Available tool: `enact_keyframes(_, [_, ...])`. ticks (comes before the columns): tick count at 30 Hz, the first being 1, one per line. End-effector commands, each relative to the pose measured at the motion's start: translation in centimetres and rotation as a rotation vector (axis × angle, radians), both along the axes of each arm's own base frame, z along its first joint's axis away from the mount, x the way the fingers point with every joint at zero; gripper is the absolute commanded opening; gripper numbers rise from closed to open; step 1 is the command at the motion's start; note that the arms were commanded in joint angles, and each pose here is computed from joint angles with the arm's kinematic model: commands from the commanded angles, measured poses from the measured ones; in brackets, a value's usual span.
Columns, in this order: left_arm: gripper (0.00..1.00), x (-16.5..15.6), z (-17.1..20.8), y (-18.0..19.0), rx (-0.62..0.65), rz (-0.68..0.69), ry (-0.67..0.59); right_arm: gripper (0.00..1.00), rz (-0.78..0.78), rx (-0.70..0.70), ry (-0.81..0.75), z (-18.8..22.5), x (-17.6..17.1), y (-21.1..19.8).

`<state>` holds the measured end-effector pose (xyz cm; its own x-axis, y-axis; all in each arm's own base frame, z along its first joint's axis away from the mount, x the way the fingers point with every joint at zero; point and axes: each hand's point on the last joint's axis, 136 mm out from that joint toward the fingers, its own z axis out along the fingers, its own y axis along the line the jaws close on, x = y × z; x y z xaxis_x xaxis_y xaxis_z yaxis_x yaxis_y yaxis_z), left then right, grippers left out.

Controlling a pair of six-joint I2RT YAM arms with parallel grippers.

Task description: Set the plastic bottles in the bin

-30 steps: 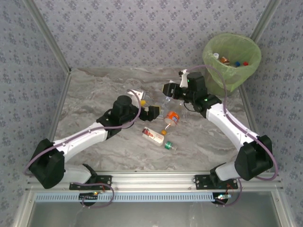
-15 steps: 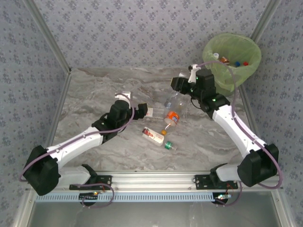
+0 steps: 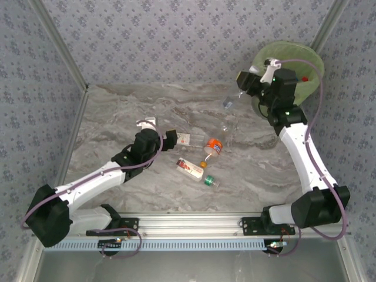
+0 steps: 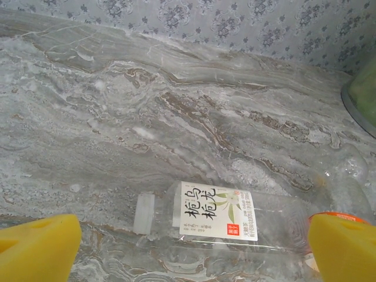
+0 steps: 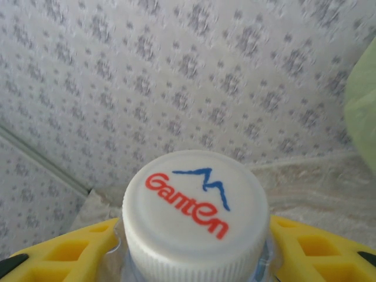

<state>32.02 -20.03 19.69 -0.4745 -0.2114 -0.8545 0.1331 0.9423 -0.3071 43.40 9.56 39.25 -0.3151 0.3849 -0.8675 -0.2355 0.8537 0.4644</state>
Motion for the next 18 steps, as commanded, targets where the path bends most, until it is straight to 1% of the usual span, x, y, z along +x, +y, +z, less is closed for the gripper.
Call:
enact_keyframes(1, [0.99,0.0,0.1,0.5,-0.034,0.035,0.002,0.47,-0.036,0.031,-0.085,3.4,1.2,-2.3])
enact_keyframes(11, [0.99,0.0,-0.2,0.6,-0.046,0.051,0.016,0.47,-0.272,0.108,-0.206,6.8,4.4,-11.0])
enact_keyframes(18, [0.99,-0.1,-0.5,0.7,-0.050,0.059,0.031,0.48,-0.532,0.066,-0.367,8.8,5.9,-16.1])
